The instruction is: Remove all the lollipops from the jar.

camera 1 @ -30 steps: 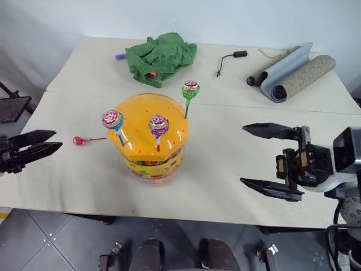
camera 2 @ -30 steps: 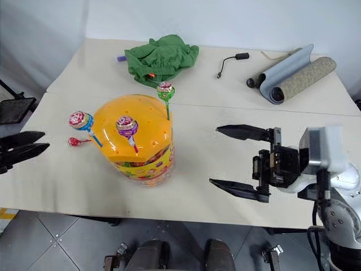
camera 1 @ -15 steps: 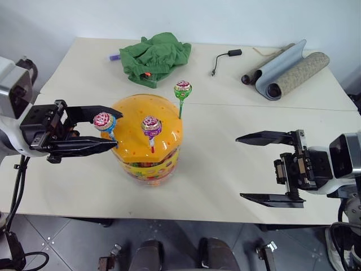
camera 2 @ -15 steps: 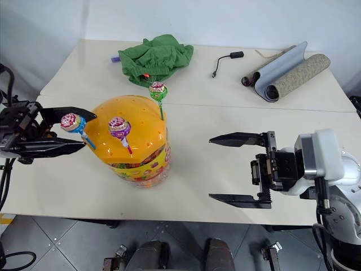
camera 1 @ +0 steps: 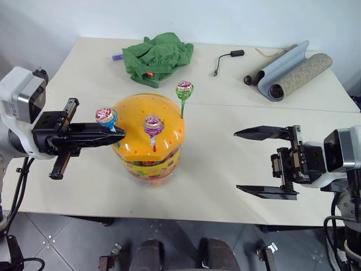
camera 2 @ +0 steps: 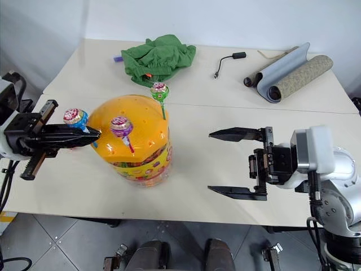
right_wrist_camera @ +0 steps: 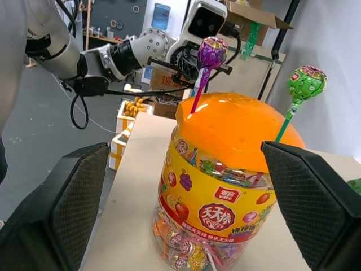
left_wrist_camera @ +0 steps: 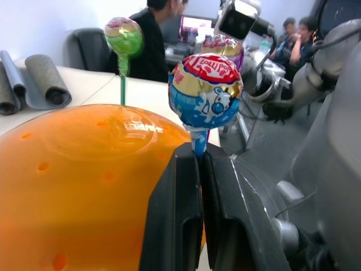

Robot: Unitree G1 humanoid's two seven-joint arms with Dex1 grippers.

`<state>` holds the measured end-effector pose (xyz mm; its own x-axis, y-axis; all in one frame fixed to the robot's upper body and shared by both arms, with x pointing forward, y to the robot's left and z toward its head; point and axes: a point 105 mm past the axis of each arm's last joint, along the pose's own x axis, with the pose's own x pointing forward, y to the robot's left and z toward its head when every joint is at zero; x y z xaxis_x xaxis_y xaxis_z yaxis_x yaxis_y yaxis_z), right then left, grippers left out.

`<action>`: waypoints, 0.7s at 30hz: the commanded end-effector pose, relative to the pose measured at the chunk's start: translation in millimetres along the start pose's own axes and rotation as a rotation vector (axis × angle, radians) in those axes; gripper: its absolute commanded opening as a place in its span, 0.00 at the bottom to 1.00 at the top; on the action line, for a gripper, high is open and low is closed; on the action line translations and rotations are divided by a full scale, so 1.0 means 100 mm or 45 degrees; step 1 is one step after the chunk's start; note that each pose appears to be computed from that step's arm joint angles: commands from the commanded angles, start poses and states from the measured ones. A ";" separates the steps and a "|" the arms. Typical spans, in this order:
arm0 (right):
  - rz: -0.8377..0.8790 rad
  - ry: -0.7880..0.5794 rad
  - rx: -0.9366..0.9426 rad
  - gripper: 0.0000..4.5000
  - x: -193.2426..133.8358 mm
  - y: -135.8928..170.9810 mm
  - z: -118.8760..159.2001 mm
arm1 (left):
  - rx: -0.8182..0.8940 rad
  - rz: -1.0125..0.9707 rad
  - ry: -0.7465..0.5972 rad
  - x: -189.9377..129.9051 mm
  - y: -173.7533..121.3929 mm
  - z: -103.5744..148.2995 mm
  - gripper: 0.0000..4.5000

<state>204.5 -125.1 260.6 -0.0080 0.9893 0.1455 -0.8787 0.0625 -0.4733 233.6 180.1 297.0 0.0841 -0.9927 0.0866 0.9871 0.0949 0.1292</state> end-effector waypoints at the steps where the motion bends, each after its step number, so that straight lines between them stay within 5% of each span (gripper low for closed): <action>1: -0.095 -0.132 -0.010 1.00 0.01 -0.11 0.19 | 0.068 0.228 -0.245 -0.30 0.16 0.40 0.01; 5: -0.103 -0.133 0.008 1.00 0.02 -0.12 0.19 | -0.028 0.593 -0.359 -0.86 0.39 0.45 0.01; 8: -0.082 -0.107 0.013 1.00 0.02 -0.10 0.14 | -0.122 0.806 -0.219 -1.18 0.49 0.19 0.01; 12: -0.092 0.006 0.034 1.00 -0.01 -0.14 -0.02 | -0.337 1.080 0.272 -1.71 0.39 -0.65 0.01; 21: -0.148 0.171 0.092 1.00 -0.02 -0.19 -0.28 | -0.492 1.124 0.643 -1.74 0.19 -1.32 0.01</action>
<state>234.2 -123.9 244.6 0.1337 0.9858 0.1016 -0.9089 0.1628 -0.3840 253.7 345.7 153.0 0.7348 -0.5375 -0.4137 0.5341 0.8345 -0.1355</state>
